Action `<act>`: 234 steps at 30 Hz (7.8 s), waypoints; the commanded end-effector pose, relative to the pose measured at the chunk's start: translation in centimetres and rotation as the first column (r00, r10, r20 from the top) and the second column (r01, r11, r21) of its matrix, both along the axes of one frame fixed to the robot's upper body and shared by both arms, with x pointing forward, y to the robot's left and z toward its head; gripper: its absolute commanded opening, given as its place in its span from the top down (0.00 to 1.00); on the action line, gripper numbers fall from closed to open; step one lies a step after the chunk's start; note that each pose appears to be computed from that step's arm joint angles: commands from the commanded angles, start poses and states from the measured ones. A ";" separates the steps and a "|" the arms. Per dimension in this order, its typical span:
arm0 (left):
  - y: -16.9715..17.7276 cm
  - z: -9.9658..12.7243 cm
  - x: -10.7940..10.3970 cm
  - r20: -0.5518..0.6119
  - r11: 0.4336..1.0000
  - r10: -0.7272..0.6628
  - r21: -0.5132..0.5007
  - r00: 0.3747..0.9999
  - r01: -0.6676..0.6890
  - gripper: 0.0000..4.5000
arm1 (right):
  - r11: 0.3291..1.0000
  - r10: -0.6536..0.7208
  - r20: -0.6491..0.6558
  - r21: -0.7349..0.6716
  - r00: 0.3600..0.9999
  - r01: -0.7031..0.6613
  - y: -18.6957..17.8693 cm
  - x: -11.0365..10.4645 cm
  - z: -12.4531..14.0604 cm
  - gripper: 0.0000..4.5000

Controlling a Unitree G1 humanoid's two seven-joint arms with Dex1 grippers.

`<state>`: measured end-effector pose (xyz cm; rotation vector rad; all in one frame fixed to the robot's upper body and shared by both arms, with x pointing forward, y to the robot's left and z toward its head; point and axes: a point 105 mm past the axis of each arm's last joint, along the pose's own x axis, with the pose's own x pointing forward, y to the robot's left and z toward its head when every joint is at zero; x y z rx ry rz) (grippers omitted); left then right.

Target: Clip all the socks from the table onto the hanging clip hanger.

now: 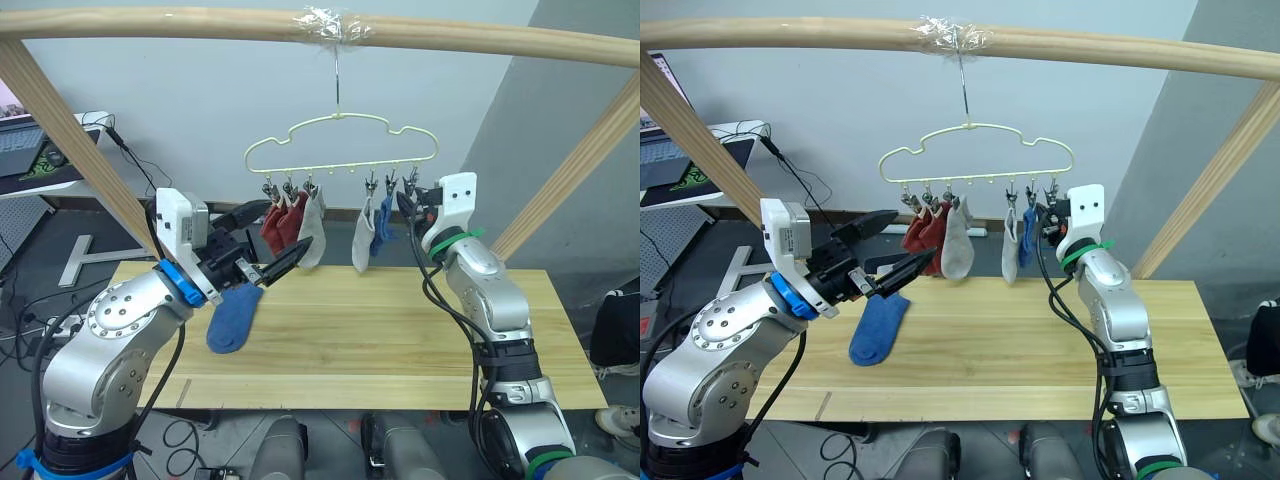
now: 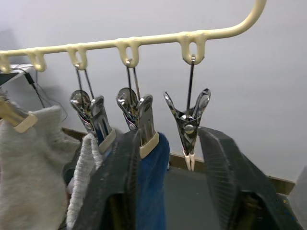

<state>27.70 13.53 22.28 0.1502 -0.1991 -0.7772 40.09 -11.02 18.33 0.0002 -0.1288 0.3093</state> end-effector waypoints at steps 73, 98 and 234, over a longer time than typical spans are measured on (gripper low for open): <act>7.5 -10.3 1.2 -0.225 0.928 0.369 0.144 0.902 -0.344 0.00 | 0.996 0.071 0.016 0.050 0.997 -0.072 0.2 1.6 3.2 1.00; 11.7 -20.8 7.7 -0.411 0.834 0.548 0.197 0.728 -0.516 0.00 | 0.984 0.106 -0.154 0.159 0.982 -0.082 -0.5 0.4 3.4 1.00; 11.0 -8.3 3.2 -0.215 0.938 0.335 0.166 0.917 -0.304 0.01 | 0.946 0.264 -0.254 -0.121 0.931 -0.301 -7.8 -7.1 2.5 0.00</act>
